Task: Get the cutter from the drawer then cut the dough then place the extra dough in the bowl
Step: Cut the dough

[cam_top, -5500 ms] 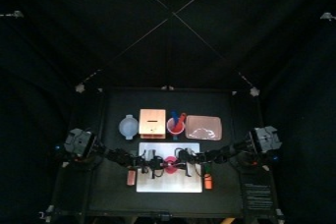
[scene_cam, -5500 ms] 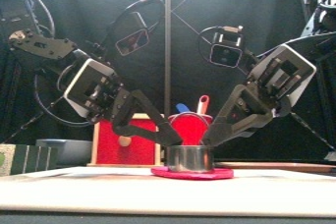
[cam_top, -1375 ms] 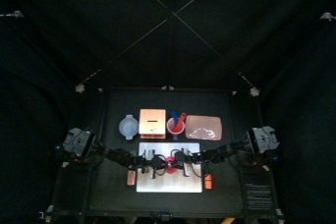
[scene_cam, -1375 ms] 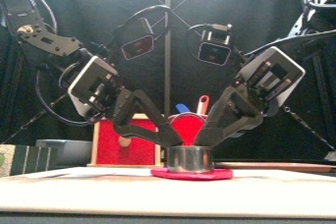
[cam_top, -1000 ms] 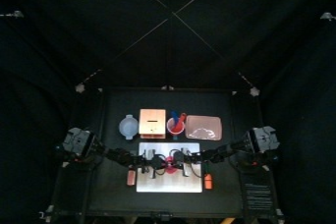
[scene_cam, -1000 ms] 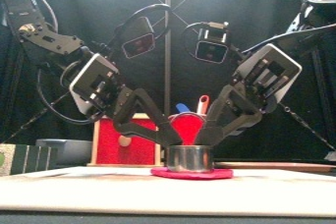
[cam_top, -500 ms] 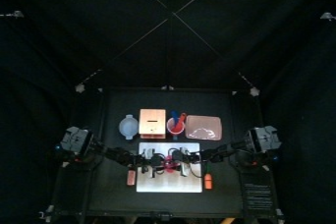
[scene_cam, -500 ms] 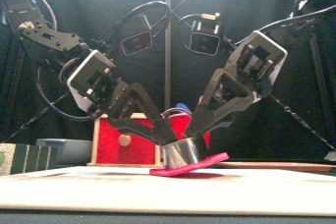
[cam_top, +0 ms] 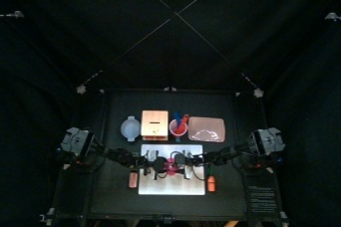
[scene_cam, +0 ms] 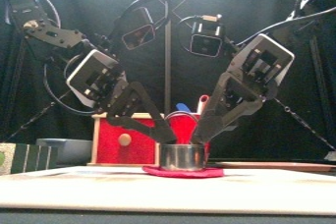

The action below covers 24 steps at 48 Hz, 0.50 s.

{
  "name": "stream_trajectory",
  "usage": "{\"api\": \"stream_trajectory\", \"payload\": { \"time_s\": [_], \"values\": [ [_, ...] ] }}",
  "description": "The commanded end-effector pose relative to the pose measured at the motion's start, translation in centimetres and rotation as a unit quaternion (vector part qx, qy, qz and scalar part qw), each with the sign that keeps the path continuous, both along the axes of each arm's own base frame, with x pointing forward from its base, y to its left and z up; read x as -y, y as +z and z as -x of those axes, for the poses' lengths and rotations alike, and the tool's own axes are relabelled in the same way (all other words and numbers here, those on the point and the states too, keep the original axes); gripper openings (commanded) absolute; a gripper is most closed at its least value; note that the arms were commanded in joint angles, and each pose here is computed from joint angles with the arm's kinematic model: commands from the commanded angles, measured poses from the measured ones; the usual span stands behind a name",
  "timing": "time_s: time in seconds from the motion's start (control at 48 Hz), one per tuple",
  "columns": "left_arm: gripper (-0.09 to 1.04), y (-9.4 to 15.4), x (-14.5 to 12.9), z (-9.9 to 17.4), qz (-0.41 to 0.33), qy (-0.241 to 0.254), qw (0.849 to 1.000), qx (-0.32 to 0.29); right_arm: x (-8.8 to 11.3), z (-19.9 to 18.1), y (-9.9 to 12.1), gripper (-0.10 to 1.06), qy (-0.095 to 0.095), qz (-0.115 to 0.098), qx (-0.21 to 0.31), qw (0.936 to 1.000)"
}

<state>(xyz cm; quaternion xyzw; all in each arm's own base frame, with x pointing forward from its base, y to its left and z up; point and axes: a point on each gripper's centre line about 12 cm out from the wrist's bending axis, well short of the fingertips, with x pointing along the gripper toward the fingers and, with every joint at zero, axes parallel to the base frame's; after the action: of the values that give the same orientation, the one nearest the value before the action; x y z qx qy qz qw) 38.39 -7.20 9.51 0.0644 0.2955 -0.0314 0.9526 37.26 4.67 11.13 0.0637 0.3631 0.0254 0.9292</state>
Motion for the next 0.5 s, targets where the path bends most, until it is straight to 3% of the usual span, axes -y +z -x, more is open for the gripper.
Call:
{"api": "stream_trajectory", "payload": {
  "time_s": [0.021, 0.5],
  "values": [
    [0.81, 2.4, 0.2, -1.2, 0.003, -0.002, 0.999, 0.037, 0.1, -0.8, 2.6, 0.79, 0.000, -0.002, 0.038, 0.9993],
    [0.80, 5.2, 0.4, -1.5, -0.012, -0.021, 0.997, 0.074, 0.4, -1.4, 4.4, 0.79, 0.011, 0.011, 0.065, 0.9978]
  ]
}}
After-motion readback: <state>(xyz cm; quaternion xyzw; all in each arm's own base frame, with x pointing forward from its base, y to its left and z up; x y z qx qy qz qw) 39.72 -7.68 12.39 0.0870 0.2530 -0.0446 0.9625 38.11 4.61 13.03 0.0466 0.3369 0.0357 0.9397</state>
